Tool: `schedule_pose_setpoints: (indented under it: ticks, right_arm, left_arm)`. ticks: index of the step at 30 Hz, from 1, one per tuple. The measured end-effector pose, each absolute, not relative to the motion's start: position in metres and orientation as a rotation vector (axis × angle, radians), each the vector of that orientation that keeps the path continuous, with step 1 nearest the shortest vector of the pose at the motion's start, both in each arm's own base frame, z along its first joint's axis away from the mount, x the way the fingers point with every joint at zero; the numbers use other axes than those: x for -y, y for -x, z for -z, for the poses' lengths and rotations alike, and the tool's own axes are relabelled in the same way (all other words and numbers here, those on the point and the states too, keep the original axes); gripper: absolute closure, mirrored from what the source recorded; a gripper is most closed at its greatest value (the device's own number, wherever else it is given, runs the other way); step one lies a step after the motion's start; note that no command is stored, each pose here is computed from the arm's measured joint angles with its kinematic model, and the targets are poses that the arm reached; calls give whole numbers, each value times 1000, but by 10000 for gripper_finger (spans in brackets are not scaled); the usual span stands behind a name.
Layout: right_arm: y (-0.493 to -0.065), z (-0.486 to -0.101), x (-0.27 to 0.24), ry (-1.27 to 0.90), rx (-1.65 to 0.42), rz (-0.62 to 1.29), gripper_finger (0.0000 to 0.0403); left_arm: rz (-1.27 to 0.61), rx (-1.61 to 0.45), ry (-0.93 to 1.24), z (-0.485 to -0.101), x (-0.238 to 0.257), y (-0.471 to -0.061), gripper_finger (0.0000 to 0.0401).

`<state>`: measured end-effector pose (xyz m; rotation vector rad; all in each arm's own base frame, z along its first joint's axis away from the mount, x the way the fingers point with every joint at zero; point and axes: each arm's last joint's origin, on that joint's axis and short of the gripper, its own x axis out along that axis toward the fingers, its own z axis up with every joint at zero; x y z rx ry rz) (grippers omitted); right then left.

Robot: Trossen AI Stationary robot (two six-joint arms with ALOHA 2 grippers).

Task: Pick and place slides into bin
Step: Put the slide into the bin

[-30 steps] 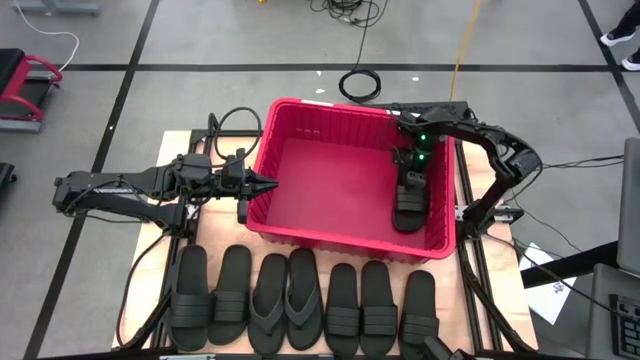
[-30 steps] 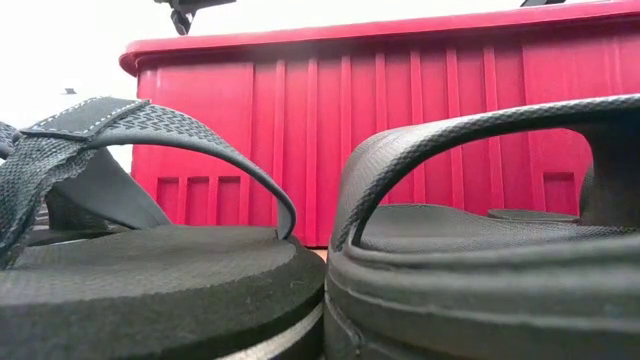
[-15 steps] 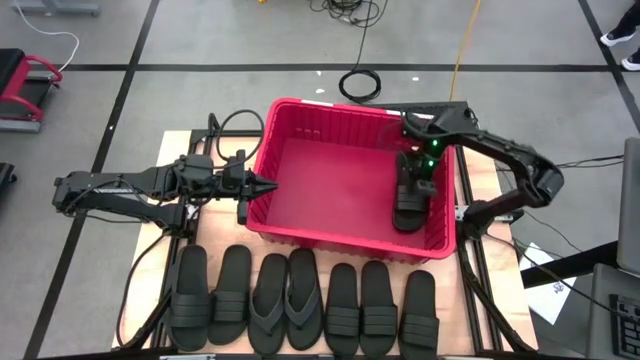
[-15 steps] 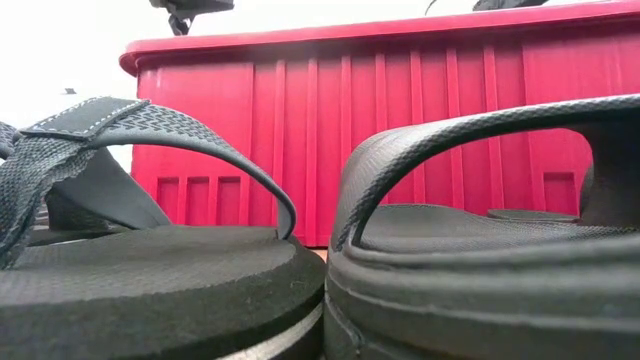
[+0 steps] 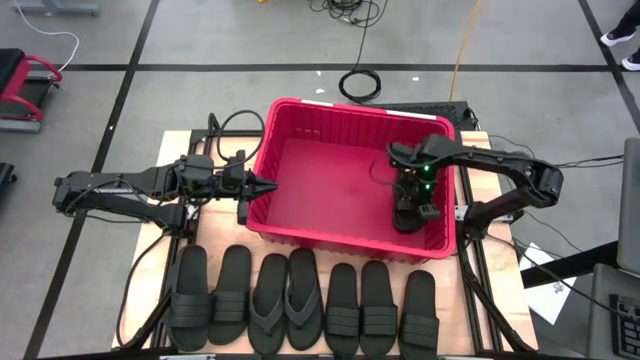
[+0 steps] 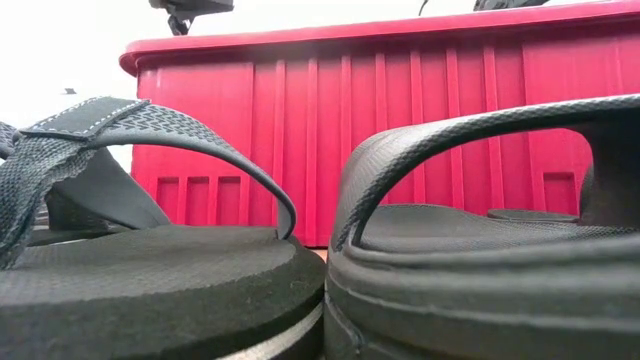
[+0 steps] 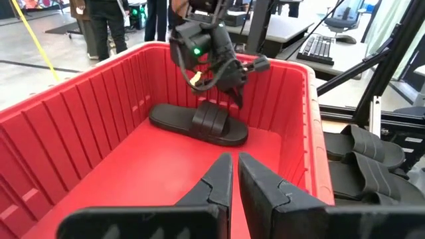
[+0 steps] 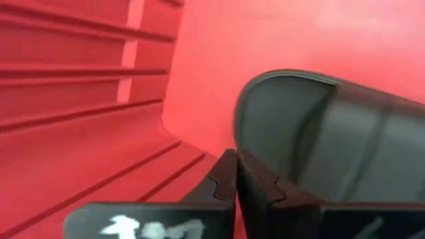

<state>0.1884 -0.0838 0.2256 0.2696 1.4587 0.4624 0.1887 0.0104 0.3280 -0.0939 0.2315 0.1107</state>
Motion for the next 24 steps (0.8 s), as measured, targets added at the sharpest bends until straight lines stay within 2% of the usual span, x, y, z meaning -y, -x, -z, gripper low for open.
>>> schedule_pose_setpoints:
  ticks: [11,19,24]
  right_arm:
    - [-202,-218,80,-244,-1389,-396,403]
    - [-201,-218,78,-264,-1403,-398,403]
    - [-194,-203,75,-290,-1439,-393,403]
  left_arm:
    - [-110,-237,83,-328,-10,-189,375]
    - [-109,-238,82,-328,-10,-189,375]
    - [-109,-237,82,-328,-10,-189,375]
